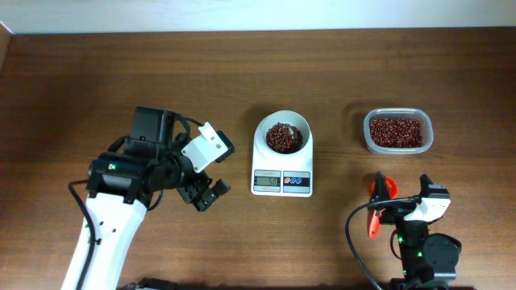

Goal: Scoop and weigh 50g on scale

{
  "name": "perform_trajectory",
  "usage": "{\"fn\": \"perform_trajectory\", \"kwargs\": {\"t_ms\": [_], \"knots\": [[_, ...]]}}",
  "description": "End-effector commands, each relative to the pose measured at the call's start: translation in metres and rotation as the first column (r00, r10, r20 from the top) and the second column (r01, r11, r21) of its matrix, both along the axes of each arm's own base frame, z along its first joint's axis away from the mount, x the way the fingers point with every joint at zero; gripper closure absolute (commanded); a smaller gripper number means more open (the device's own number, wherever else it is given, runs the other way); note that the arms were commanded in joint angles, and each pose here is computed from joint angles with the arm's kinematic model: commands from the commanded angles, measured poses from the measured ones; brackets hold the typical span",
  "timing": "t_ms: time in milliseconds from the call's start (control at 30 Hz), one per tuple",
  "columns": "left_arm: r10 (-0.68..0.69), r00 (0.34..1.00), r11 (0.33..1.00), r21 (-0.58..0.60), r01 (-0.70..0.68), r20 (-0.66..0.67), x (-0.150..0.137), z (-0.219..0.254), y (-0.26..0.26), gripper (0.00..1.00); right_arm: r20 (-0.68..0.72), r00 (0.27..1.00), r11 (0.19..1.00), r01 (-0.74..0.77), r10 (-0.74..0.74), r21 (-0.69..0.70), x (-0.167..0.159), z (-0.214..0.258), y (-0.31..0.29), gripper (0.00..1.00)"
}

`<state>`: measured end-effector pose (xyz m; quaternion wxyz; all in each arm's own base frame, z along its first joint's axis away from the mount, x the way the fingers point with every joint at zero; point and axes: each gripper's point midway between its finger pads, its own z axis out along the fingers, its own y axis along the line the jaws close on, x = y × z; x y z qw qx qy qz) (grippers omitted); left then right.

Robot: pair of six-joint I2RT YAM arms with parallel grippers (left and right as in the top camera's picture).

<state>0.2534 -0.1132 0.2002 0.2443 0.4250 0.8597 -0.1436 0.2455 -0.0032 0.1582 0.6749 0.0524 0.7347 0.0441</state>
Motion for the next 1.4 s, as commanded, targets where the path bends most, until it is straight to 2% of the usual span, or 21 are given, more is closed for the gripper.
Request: {"fn": "perform_trajectory", "kwargs": {"t_ms": [0, 1067, 1200, 1367], "knots": [[-0.013, 1.0, 1.0, -0.005, 0.013, 0.004, -0.001, 0.0, -0.001, 0.01, 0.003, 1.0, 1.0, -0.001, 0.001, -0.012, 0.0, -0.002, 0.001, 0.01], [-0.013, 1.0, 1.0, -0.005, 0.013, 0.003, -0.001, 0.0, 0.0, 0.01, 0.003, 1.0, 1.0, -0.001, 0.001, -0.012, 0.0, -0.002, 0.001, 0.01], [0.014, 1.0, 0.998, 0.057, -0.014, 0.014, 0.003, -0.004, 0.01, 0.01, 0.003, 1.0, 1.0, -0.001, 0.001, -0.012, 0.0, -0.002, 0.001, 0.01], [0.012, 1.0, 0.999, 0.05, -0.013, 0.024, 0.005, -0.002, 0.009, 0.01, 0.003, 1.0, 1.0, -0.001, 0.001, -0.012, 0.0, -0.002, 0.001, 0.01]]}}
